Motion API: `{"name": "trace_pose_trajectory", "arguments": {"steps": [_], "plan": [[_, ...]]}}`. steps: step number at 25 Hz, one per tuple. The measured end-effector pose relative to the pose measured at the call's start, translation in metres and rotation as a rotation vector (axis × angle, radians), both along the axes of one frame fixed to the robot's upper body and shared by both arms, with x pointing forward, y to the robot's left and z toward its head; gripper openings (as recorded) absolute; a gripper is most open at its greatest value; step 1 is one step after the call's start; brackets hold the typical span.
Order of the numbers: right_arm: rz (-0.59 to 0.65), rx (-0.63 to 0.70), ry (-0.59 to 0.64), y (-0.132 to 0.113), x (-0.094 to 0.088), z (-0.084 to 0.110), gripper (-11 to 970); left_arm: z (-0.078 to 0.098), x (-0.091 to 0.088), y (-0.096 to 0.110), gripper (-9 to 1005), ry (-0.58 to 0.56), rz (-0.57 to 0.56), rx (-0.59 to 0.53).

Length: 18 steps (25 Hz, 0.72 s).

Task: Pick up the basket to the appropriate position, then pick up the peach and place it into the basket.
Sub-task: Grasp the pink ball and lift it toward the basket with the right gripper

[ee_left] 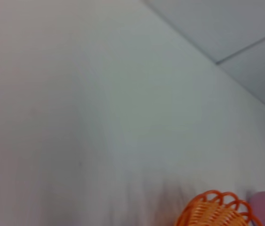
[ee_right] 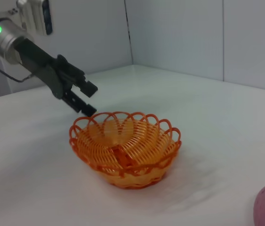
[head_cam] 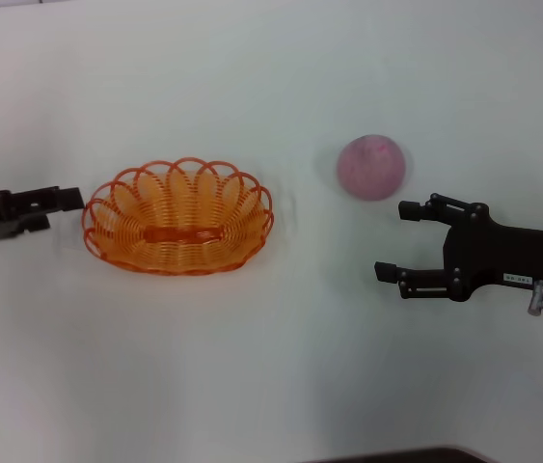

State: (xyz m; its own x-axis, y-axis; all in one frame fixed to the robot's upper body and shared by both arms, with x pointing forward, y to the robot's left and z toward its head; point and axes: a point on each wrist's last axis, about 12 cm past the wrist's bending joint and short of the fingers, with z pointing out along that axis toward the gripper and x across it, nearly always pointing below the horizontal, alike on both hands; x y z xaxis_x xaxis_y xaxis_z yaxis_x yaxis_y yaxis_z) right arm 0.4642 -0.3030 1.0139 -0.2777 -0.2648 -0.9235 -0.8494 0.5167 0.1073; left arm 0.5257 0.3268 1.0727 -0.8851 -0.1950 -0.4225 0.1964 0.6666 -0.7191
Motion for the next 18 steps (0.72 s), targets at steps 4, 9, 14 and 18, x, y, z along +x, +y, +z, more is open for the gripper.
{"name": "trace_pose_trajectory", "arguments": {"steps": [4, 9, 14, 18], "plan": [[0.002, 0.0, -0.001, 0.0, 0.0, 0.0, 922, 0.001, -0.007, 0.001, 848, -0.208, -0.141, 0.043], [0.003, 0.0, -0.004, 0.001, 0.002, 0.001, 921, -0.001, -0.012, 0.001, 847, -0.349, -0.238, 0.12], [0.002, 0.001, -0.003, 0.001, 0.002, 0.001, 921, -0.003, -0.016, 0.0, 846, -0.472, -0.285, 0.162], [0.002, 0.001, -0.004, 0.001, 0.002, 0.001, 920, -0.002, -0.019, 0.001, 844, -0.54, -0.296, 0.173]]}}
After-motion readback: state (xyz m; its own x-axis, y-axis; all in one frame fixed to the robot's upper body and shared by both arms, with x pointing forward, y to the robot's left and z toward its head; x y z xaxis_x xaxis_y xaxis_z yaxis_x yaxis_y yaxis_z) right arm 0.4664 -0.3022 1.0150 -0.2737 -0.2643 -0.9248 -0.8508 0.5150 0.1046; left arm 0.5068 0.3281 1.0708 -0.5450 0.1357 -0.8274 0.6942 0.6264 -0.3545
